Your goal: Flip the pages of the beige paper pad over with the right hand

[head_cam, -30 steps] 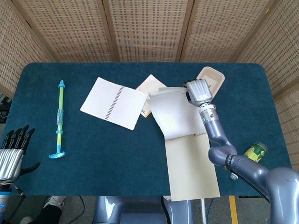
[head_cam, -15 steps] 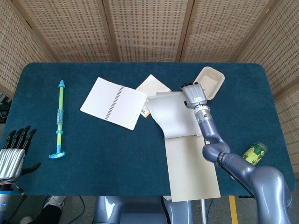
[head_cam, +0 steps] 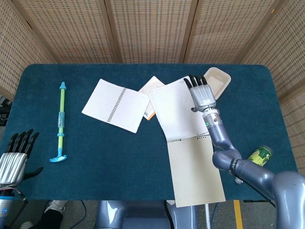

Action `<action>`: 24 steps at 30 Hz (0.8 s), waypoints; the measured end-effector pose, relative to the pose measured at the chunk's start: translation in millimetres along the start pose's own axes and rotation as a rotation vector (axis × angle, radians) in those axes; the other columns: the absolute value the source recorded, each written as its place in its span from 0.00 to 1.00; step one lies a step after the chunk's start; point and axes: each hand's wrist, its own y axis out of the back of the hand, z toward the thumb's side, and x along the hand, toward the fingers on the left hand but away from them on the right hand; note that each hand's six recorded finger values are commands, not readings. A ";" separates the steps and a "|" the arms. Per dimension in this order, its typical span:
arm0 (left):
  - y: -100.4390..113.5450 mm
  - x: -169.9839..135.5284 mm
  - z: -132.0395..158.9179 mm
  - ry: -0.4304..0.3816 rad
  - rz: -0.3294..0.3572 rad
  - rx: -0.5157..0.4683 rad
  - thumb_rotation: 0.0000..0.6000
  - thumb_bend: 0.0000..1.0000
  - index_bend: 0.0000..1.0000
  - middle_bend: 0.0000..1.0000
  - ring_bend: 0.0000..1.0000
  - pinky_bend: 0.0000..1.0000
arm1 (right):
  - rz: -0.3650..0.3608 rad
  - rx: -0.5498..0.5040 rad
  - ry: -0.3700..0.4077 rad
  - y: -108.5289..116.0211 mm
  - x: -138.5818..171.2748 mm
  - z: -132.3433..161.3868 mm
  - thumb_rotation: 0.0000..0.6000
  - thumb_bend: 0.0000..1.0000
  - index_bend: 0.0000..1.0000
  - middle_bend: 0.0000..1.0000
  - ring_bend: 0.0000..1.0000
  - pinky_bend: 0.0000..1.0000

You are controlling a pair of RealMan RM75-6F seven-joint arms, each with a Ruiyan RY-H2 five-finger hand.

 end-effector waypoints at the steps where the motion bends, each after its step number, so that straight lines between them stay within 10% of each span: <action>1: 0.0 -0.3 0.6 -0.002 -0.001 0.000 1.00 0.03 0.00 0.00 0.00 0.00 | -0.001 -0.004 0.005 1.5 4.8 -0.5 1.00 0.11 0.00 0.00 0.00 0.08; 24: 6.4 -12.5 2.1 -0.022 -0.001 -0.016 1.00 0.03 0.00 0.00 0.00 0.00 | -0.128 -0.054 -0.072 -20.1 258.6 -84.7 1.00 0.11 0.00 0.00 0.00 0.00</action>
